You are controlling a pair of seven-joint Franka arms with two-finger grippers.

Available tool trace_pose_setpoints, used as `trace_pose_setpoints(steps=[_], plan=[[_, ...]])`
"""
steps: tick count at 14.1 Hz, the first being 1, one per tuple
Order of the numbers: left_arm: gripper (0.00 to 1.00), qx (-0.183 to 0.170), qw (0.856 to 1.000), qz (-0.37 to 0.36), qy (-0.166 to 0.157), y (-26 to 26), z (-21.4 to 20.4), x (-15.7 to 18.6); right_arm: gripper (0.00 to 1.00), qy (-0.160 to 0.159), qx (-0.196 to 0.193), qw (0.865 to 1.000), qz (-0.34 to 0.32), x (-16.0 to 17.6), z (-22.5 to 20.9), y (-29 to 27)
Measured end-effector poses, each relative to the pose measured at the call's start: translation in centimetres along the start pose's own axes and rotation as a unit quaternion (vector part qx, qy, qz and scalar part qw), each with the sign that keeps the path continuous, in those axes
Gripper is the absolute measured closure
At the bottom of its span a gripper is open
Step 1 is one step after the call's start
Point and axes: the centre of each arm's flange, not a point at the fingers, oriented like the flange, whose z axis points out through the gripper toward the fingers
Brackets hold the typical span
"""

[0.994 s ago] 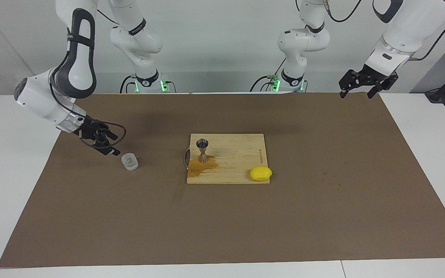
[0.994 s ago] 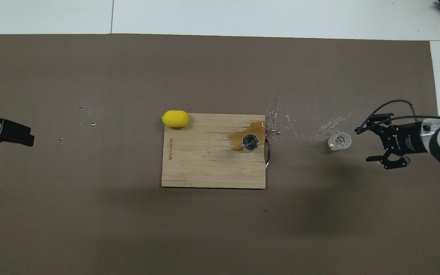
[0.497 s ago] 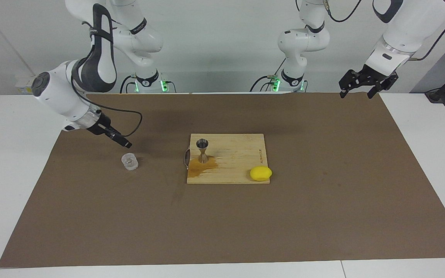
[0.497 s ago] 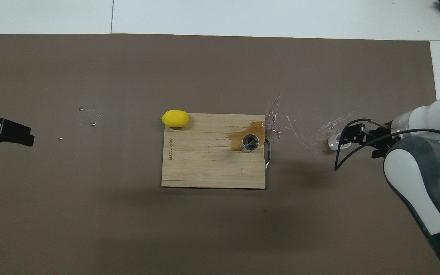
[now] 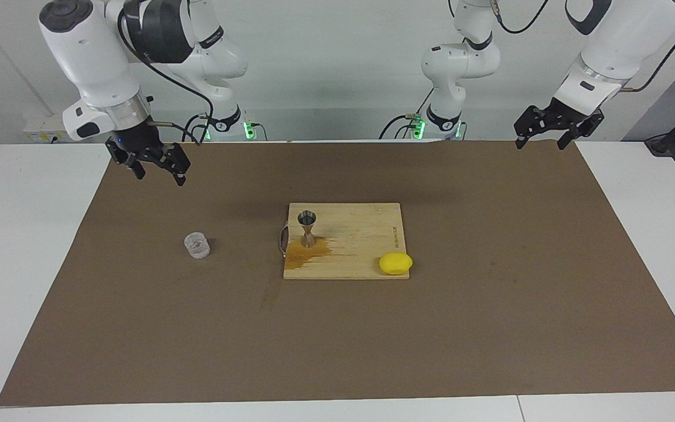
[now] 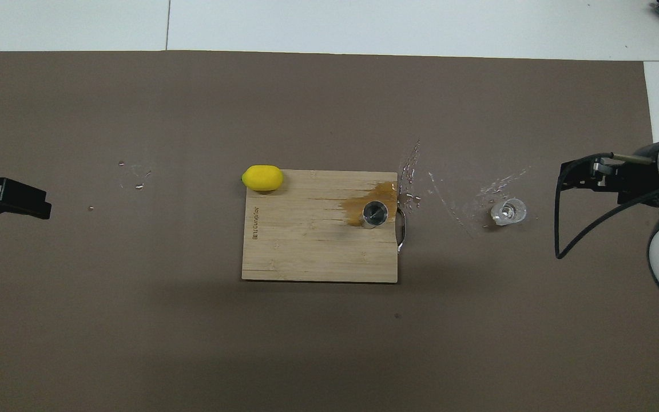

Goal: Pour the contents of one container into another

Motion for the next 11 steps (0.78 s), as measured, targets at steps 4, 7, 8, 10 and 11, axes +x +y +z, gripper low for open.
trace_pose_setpoints(steps=[4, 7, 8, 10, 11], plan=[[0.0, 0.0, 1.0, 0.0, 0.0, 0.0, 0.0, 0.0, 0.0, -0.003, -0.001, 1.0, -0.004, -0.5, -3.8, -0.3], [0.0, 0.0, 1.0, 0.0, 0.0, 0.0, 0.0, 0.0, 0.0, -0.027, -0.008, 1.0, -0.003, -0.6, -4.6, 0.0], [0.0, 0.0, 1.0, 0.0, 0.0, 0.0, 0.0, 0.0, 0.0, -0.038, -0.016, 0.999, -0.003, -0.7, -4.7, 0.1], [0.0, 0.0, 1.0, 0.0, 0.0, 0.0, 0.0, 0.0, 0.0, -0.052, -0.029, 0.998, -0.006, -0.6, -4.0, 0.1], [0.0, 0.0, 1.0, 0.0, 0.0, 0.0, 0.0, 0.0, 0.0, -0.057, -0.03, 0.998, -0.017, -0.6, -3.7, 0.0]])
